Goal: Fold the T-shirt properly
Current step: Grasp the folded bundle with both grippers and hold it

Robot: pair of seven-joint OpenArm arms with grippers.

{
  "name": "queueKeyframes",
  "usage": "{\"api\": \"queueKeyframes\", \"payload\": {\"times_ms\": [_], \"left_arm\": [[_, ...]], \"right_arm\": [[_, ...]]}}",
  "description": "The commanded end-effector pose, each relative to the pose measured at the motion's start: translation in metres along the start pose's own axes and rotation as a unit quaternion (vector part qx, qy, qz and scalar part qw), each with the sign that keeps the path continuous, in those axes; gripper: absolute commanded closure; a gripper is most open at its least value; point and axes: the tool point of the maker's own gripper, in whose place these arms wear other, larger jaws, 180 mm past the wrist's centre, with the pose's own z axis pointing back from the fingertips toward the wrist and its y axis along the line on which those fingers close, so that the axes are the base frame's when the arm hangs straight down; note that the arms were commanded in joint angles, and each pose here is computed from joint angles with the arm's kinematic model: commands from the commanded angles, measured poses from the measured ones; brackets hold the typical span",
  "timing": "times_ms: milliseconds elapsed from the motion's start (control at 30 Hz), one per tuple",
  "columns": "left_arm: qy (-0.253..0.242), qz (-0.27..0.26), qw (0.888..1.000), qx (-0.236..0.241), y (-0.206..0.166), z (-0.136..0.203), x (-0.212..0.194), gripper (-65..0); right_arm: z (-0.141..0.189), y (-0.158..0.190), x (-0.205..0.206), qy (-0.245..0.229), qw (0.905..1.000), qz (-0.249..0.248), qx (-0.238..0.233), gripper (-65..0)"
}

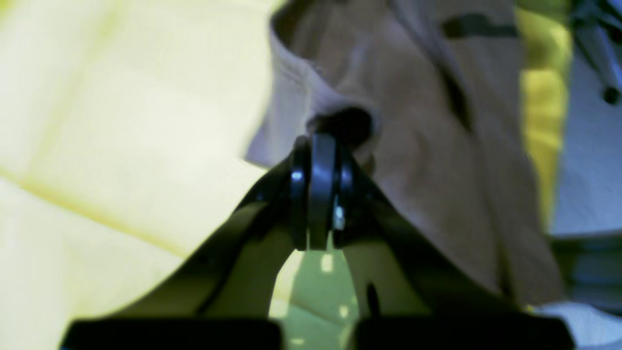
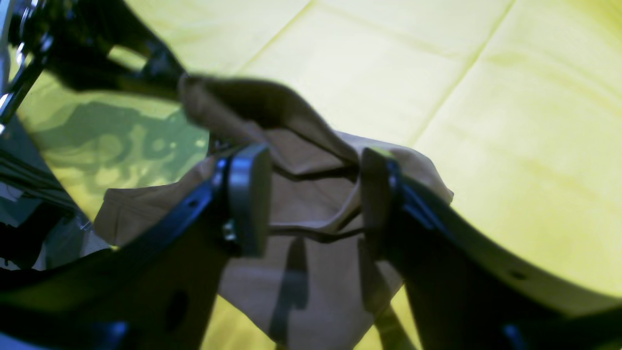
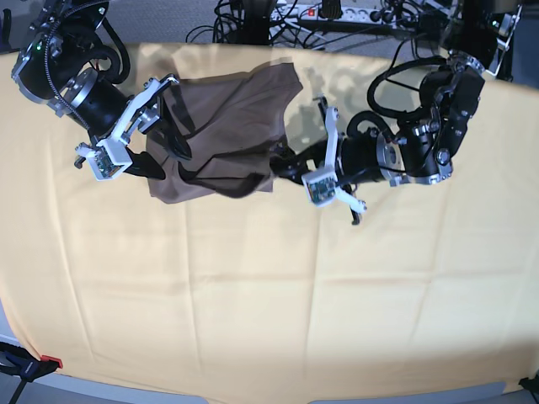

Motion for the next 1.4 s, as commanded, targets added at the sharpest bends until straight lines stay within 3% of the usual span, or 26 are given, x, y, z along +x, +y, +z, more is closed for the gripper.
{"api": "queueKeyframes", "payload": {"times_ms": [0, 233, 433, 567, 633, 667, 733, 767, 800, 833, 867, 900, 967, 1067, 1200, 1367], "left_arm": [[-0.026, -0.011, 0.999, 0.022, 0.012, 0.005, 0.017, 0.0], [-0.004, -0.039, 0.996, 0.079, 0.042, 0.008, 0.015, 0.0], [0.007, -0.037, 0.992, 0.120, 0.075, 0.004, -0.016, 0.0], [0.001, -0.025, 0.990, 0.135, 0.093, 0.003, -0.029, -27.3], [-0.003, -0.029, 0.990, 0.138, 0.096, 0.004, -0.024, -34.6], [-0.008, -0.035, 0.990, 0.139, 0.096, 0.006, -0.019, -34.7], [-0.025, -0.036, 0.990, 0.132, 0.090, 0.009, -0.002, -33.4], [-0.038, -0.029, 0.992, 0.121, 0.083, 0.010, 0.008, -29.3], [-0.048, -0.021, 0.993, 0.102, 0.072, 0.011, 0.019, -21.5], [-0.055, -0.018, 0.995, 0.081, 0.061, 0.011, 0.028, -9.6], [-0.060, -0.021, 0.997, 0.052, 0.047, 0.011, 0.035, 0.0], [-0.062, -0.024, 0.998, 0.023, 0.034, 0.012, 0.039, 0.0], [-0.067, -0.026, 0.997, -0.025, 0.011, 0.013, 0.043, 0.0], [-0.083, 0.012, 0.994, -0.066, -0.010, 0.013, 0.043, 0.0], [-0.086, 0.051, 0.990, -0.097, -0.031, 0.011, 0.034, 0.0], [-0.076, 0.044, 0.988, -0.123, -0.065, 0.015, 0.031, 0.0]], "right_arm": [[0.003, 0.003, 0.013, -0.025, 0.9996, 0.010, 0.005, -27.9], [0.003, 0.003, 0.013, -0.025, 0.9996, 0.010, 0.005, -28.0], [0.003, 0.003, 0.013, -0.025, 0.9996, 0.010, 0.005, -28.0], [0.003, 0.003, 0.013, -0.026, 0.9996, 0.010, 0.005, -28.0], [0.003, 0.003, 0.015, -0.030, 0.9995, 0.010, 0.005, -28.0], [0.003, 0.003, 0.015, -0.031, 0.9994, 0.010, 0.005, -28.0], [0.003, 0.002, 0.016, -0.034, 0.9994, 0.010, 0.004, -28.0], [0.003, 0.002, 0.017, -0.036, 0.9993, 0.011, 0.004, -27.5], [0.003, 0.001, 0.018, -0.040, 0.9991, 0.012, 0.001, -24.2], [0.003, -0.001, 0.020, -0.046, 0.9988, 0.015, -0.005, -18.5], [0.003, -0.004, 0.022, -0.049, 0.9985, 0.019, -0.012, -9.9], [0.002, -0.006, 0.023, -0.051, 0.9982, 0.025, -0.020, 0.0], [0.000, -0.012, 0.024, -0.045, 0.9976, 0.043, -0.031, 0.0], [-0.008, -0.021, 0.010, -0.019, 0.9973, 0.063, -0.031, 0.0], [-0.030, -0.029, -0.012, 0.030, 0.9964, 0.079, 0.000, 0.0], [-0.055, -0.044, -0.026, 0.070, 0.9933, 0.089, 0.023, 0.0]]}}
